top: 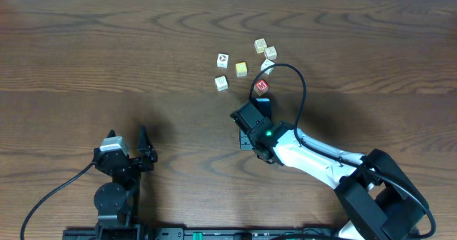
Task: Lift 4 blocks
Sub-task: 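Open the right gripper to release the green 7 block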
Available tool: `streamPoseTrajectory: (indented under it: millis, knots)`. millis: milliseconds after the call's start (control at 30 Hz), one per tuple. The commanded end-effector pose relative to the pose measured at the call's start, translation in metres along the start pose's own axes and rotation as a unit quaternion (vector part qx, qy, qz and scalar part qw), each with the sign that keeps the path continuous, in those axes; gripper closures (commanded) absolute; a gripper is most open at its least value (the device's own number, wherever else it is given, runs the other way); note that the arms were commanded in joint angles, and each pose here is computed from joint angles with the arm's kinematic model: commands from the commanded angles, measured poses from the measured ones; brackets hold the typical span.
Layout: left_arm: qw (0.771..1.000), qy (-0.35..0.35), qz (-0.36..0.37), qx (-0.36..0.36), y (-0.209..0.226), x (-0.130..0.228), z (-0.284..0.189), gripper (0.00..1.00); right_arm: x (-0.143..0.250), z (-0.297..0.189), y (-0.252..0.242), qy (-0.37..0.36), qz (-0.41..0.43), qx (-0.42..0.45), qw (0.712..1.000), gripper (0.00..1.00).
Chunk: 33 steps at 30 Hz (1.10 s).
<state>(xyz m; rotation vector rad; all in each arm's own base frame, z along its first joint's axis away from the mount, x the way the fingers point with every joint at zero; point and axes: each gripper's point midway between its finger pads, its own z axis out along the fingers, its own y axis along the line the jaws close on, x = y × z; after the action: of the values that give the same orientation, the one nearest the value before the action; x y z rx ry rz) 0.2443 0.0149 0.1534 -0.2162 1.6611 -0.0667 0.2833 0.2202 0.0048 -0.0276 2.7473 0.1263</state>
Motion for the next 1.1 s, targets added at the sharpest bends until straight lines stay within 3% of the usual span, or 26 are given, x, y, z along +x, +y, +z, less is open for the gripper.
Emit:
streamPoseTrajectory:
  millis: [0,67,267,400,533,867,1067]
  knots:
    - [1.0,0.026,0.002,-0.008,0.004,0.017,0.001,0.25,0.032,0.022,-0.015,0.047,-0.008,0.031,0.998,0.62]
    - [1.0,0.026,0.002,-0.008,0.004,0.017,0.001,0.25,0.032,0.021,-0.015,0.047,-0.008,0.031,0.998,0.53]
    - [1.0,0.026,0.002,-0.008,0.004,0.017,0.001,0.25,0.032,0.021,-0.016,0.047,-0.008,0.031,0.998,0.51]
    - [1.0,0.026,0.002,-0.008,0.004,0.017,0.001,0.25,0.029,0.022,-0.014,0.042,-0.008,0.029,0.999,0.55]
    - [1.0,0.026,0.002,-0.008,0.004,0.017,0.001,0.25,0.023,0.021,-0.015,0.028,-0.01,0.035,0.999,0.66]
    - [1.0,0.026,0.002,-0.008,0.004,0.017,0.001,0.25,0.013,0.018,-0.007,0.019,-0.025,0.026,0.999,0.65]
    - [1.0,0.026,0.002,-0.008,0.004,0.017,0.001,0.25,0.021,0.017,-0.013,0.037,-0.029,0.036,0.998,0.7]
